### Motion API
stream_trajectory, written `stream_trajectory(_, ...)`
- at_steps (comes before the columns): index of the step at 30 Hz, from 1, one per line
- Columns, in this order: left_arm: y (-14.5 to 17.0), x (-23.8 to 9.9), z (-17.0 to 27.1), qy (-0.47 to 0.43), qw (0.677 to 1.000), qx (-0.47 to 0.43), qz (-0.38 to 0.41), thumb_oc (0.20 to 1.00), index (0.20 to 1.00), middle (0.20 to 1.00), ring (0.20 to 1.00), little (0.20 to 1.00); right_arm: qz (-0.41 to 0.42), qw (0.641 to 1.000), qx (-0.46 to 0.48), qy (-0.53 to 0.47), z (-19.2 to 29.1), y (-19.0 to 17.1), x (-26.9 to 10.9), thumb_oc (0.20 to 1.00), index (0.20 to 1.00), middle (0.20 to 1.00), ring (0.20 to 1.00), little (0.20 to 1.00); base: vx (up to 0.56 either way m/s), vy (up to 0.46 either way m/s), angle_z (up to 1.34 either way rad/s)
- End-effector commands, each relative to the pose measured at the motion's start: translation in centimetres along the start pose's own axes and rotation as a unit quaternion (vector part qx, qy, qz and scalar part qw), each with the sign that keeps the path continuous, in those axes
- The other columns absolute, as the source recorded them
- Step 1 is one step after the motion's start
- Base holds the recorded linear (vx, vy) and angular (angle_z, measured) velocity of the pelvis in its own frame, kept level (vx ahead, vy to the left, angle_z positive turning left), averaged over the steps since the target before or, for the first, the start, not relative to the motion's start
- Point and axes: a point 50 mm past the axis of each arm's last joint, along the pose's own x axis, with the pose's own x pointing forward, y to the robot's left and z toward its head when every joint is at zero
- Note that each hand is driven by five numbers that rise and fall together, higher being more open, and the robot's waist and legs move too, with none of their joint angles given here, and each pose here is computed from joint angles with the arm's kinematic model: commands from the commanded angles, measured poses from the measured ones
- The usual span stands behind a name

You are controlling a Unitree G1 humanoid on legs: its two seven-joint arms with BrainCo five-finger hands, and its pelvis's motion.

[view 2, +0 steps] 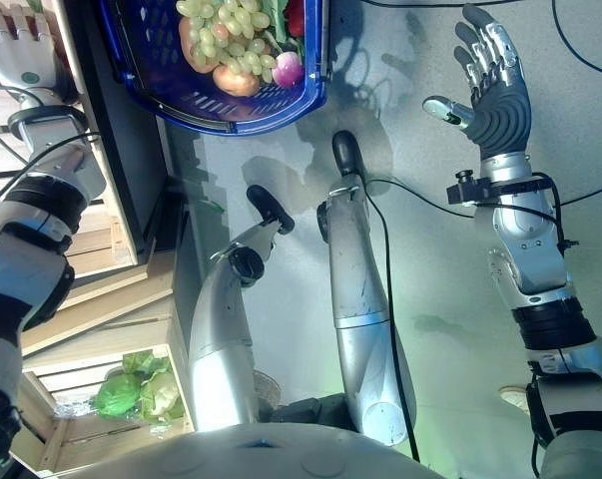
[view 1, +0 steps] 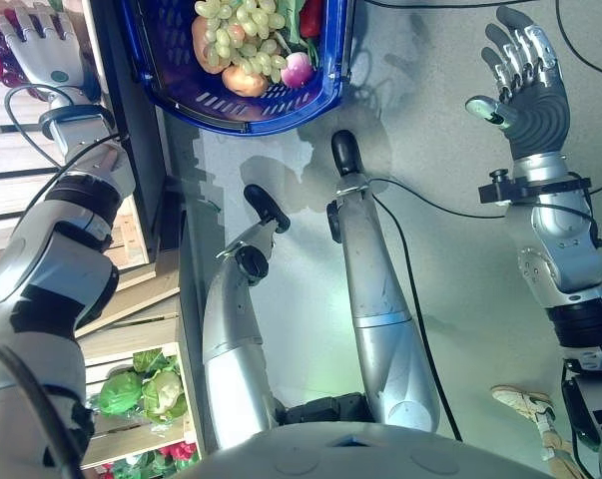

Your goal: Pick up fruits and vegetables into the basket

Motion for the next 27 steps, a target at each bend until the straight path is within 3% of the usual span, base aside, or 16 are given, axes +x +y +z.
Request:
stream_trajectory(1, -5.5, -1.8, -6.2, 0.102, 0.983, 0.102, -0.115, 1.000, 1.000, 1.000, 1.000, 1.000, 0.008, 0.999, 0.010, -0.050, 1.6, 0.0, 0.5, 1.000, 1.000, 1.000, 1.000, 1.000, -0.03, 0.032, -0.01)
stream_trajectory(3, -5.9, -2.1, -6.2, 0.103, 0.982, 0.100, -0.125, 1.000, 1.000, 1.000, 1.000, 1.000, 0.008, 0.999, 0.009, -0.050, 1.7, 0.0, 0.6, 1.000, 1.000, 1.000, 1.000, 1.000, 0.00, 0.000, 0.00)
stream_trajectory(4, -6.0, -2.2, -6.2, 0.105, 0.981, 0.099, -0.128, 0.539, 0.539, 0.539, 0.539, 0.539, 0.008, 0.999, 0.009, -0.049, 1.7, 0.0, 0.6, 1.000, 1.000, 1.000, 1.000, 1.000, 0.00, 0.000, 0.00)
stream_trajectory(5, -6.3, -2.4, -6.3, 0.107, 0.980, 0.096, -0.136, 0.200, 0.200, 0.200, 0.200, 0.200, 0.008, 0.999, 0.008, -0.050, 1.8, 0.0, 0.7, 1.000, 1.000, 1.000, 1.000, 1.000, 0.00, 0.000, 0.00)
stream_trajectory(14, -8.1, -3.7, -6.5, 0.119, 0.976, 0.064, -0.170, 0.200, 0.200, 0.200, 0.200, 0.200, 0.002, 0.999, -0.001, -0.054, 2.0, 0.1, 0.8, 1.000, 1.000, 1.000, 1.000, 1.000, -0.01, 0.012, 0.00)
stream_trajectory(27, -8.8, -4.3, -6.3, 0.101, 0.986, -0.003, -0.134, 0.200, 0.200, 0.200, 0.200, 0.200, 0.014, 0.998, -0.001, -0.053, 1.8, 0.8, 0.1, 1.000, 1.000, 1.000, 1.000, 1.000, -0.01, 0.002, 0.01)
